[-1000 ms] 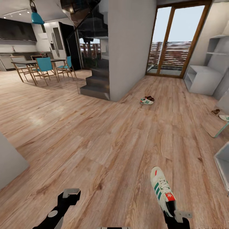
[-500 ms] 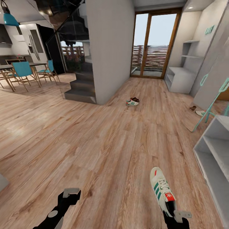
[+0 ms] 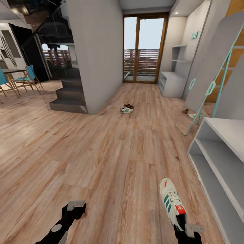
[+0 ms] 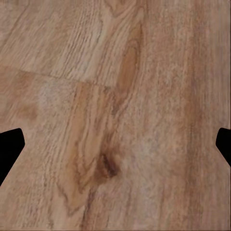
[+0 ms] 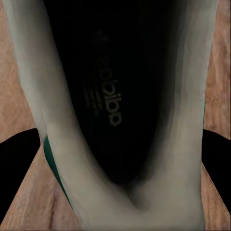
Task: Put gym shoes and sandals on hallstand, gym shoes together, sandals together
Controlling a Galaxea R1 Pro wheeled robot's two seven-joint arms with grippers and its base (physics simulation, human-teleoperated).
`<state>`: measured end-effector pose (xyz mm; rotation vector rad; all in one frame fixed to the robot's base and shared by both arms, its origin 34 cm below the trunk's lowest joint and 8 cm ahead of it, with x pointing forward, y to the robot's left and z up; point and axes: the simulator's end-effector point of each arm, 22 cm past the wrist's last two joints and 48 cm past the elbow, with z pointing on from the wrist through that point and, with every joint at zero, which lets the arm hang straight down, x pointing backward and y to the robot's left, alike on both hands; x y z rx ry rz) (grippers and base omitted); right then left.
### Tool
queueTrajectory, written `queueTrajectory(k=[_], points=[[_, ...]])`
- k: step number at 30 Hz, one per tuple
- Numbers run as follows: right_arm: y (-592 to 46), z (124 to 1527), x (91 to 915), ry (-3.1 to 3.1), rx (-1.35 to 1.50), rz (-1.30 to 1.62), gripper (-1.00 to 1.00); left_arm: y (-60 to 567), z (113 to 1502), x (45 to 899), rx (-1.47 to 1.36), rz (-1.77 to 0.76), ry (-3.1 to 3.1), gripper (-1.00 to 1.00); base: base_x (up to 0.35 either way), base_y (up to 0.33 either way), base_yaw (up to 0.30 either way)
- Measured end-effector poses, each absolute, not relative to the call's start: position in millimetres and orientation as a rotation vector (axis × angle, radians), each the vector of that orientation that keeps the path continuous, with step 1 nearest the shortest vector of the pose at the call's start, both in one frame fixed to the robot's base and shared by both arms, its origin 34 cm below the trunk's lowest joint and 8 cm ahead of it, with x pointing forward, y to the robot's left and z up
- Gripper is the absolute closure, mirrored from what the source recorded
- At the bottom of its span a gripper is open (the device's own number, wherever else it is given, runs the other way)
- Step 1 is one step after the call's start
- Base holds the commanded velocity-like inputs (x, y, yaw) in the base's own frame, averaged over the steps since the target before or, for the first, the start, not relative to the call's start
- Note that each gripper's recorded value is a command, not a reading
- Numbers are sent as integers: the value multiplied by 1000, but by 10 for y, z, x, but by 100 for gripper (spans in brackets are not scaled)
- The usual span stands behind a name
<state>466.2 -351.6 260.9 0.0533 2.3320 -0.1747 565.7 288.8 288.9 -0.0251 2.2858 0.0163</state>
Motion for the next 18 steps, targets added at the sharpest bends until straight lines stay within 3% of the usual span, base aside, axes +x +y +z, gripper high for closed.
queueTrajectory(k=[7,18], points=[[-3517,2627,4679,2326,54,-175,100,2890,2899,5661,-27,16,2284,-100,290,0,-237],[-3512,2656,4718,2316,42,-168,100,2892,2900,5660,-29,16,2284,-100,332,69,-25]])
